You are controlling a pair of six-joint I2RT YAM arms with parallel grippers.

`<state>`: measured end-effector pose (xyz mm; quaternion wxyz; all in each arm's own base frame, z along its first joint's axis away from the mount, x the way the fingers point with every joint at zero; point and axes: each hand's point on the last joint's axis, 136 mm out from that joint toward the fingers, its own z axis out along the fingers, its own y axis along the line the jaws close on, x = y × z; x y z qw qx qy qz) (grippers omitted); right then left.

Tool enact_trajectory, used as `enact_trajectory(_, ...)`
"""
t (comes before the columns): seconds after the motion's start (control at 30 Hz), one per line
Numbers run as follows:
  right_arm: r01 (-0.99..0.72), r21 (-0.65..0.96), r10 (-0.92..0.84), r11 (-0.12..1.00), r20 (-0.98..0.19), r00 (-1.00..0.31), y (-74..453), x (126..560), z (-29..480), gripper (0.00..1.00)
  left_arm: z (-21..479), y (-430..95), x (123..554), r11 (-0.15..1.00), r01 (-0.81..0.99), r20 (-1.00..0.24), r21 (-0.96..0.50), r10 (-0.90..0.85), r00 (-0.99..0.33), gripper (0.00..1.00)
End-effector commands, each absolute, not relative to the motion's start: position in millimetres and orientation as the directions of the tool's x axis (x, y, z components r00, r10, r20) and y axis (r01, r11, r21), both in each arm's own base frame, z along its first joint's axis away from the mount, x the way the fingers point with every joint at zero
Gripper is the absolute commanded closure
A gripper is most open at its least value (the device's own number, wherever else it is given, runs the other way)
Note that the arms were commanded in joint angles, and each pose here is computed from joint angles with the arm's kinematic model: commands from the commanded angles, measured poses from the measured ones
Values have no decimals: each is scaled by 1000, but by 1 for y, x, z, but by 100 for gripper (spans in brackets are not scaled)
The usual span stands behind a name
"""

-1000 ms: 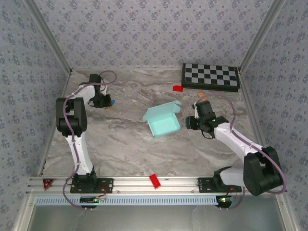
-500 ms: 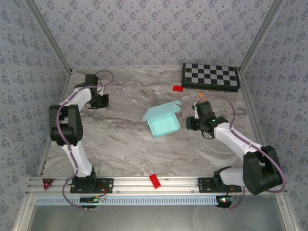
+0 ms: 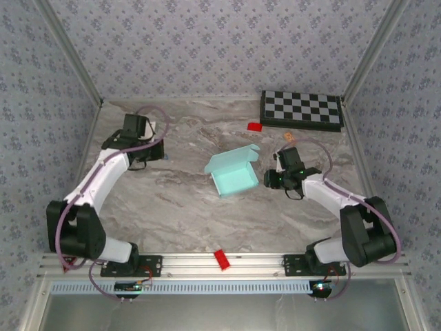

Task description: Fold the paper box

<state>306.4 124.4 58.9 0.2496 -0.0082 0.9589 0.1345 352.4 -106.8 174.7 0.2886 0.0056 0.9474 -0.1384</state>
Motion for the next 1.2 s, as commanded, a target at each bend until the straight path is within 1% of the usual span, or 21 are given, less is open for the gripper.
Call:
enact_trajectory(0.0, -81, 310, 79, 947, -470, -879, 134, 311, 58, 64, 195, -124, 334, 955, 129, -592, -266, -56, -804, 100)
enact_trajectory(0.2, -81, 325, 78, 942, -449, -890, 140, 312, 49, 65, 217, -158, 302, 929, 248, -630, -275, 21, -776, 100)
enact_trajectory(0.4, -92, 334, 65, 938, -429, -901, 147, 312, 43, 65, 235, -184, 276, 873, 359, -674, -330, 48, -737, 100)
enact_trajectory(0.6, -110, 348, 51, 931, -422, -905, 156, 311, 41, 66, 238, -212, 251, 822, 477, -691, -311, 150, -707, 100)
enact_trajectory(0.8, -124, 364, 43, 923, -420, -907, 165, 310, 42, 66, 235, -248, 227, 733, 612, -718, -297, 251, -650, 100)
enact_trajectory(0.93, -134, 360, 32, 923, -420, -907, 168, 309, 43, 66, 223, -264, 223, 712, 641, -706, -286, 296, -644, 100)
enact_trajectory(1.1, -136, 357, 30, 924, -423, -906, 169, 309, 43, 66, 208, -283, 229, 708, 655, -693, -265, 332, -640, 100)
enact_trajectory(1.17, -136, 354, 30, 925, -427, -904, 169, 308, 44, 66, 200, -291, 235, 716, 657, -698, -234, 347, -627, 100)
